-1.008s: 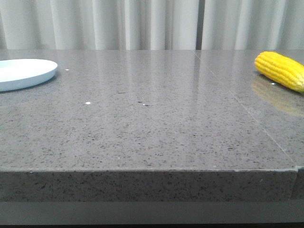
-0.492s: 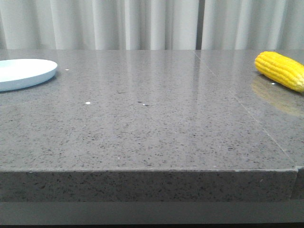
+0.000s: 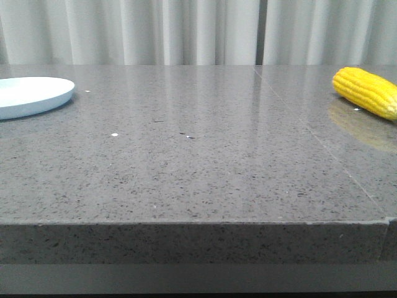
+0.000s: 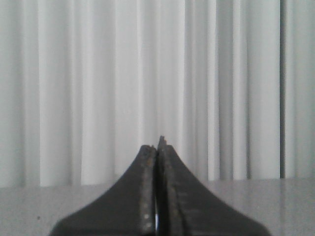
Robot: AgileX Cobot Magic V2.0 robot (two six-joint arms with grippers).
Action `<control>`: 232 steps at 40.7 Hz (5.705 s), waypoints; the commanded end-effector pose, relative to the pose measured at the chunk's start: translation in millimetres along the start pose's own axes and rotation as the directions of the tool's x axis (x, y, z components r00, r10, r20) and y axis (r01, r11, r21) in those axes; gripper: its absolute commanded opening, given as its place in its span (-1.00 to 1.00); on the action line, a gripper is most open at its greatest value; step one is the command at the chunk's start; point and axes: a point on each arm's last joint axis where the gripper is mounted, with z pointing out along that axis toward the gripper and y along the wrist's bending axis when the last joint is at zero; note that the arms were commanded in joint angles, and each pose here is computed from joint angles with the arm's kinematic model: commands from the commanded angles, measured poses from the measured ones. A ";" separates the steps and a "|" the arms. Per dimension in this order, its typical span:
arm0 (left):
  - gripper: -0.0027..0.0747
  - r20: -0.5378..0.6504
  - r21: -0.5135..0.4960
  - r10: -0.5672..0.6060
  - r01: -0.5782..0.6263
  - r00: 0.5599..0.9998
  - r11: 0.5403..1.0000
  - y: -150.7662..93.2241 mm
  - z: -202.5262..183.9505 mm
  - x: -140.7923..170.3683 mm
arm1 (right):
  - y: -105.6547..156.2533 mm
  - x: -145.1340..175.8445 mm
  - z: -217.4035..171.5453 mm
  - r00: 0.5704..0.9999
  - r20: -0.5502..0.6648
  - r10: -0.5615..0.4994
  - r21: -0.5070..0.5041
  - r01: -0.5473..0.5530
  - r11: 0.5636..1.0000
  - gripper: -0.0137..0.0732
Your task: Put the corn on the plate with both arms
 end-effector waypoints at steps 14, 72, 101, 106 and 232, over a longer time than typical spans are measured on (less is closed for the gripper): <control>-0.98 -0.043 0.002 -0.023 0.023 0.999 1.000 2.9 20.5 -95.3 | 5.8 -68.1 37.9 0.989 -0.151 -0.006 -0.006 0.006 1.000 -0.84; 0.35 -0.668 0.009 -0.014 0.027 0.744 1.000 0.1 73.2 -12.5 | 1.5 -7.2 106.5 0.780 -0.626 -0.013 0.001 0.018 1.000 0.82; 0.35 -0.917 0.045 0.066 -0.061 0.394 0.997 5.2 167.9 31.4 | 1.5 -10.3 108.9 0.806 -0.592 -0.012 0.003 0.017 1.000 0.82; 0.35 -0.931 0.049 0.065 -0.055 0.358 0.997 4.5 184.5 44.3 | 1.5 -10.3 108.9 0.806 -0.592 -0.012 0.003 0.017 1.000 0.82; -0.98 -0.925 0.375 0.275 0.501 0.264 0.780 -134.4 357.1 129.1 | 1.5 -10.3 108.9 0.806 -0.592 -0.012 0.003 0.017 1.000 0.82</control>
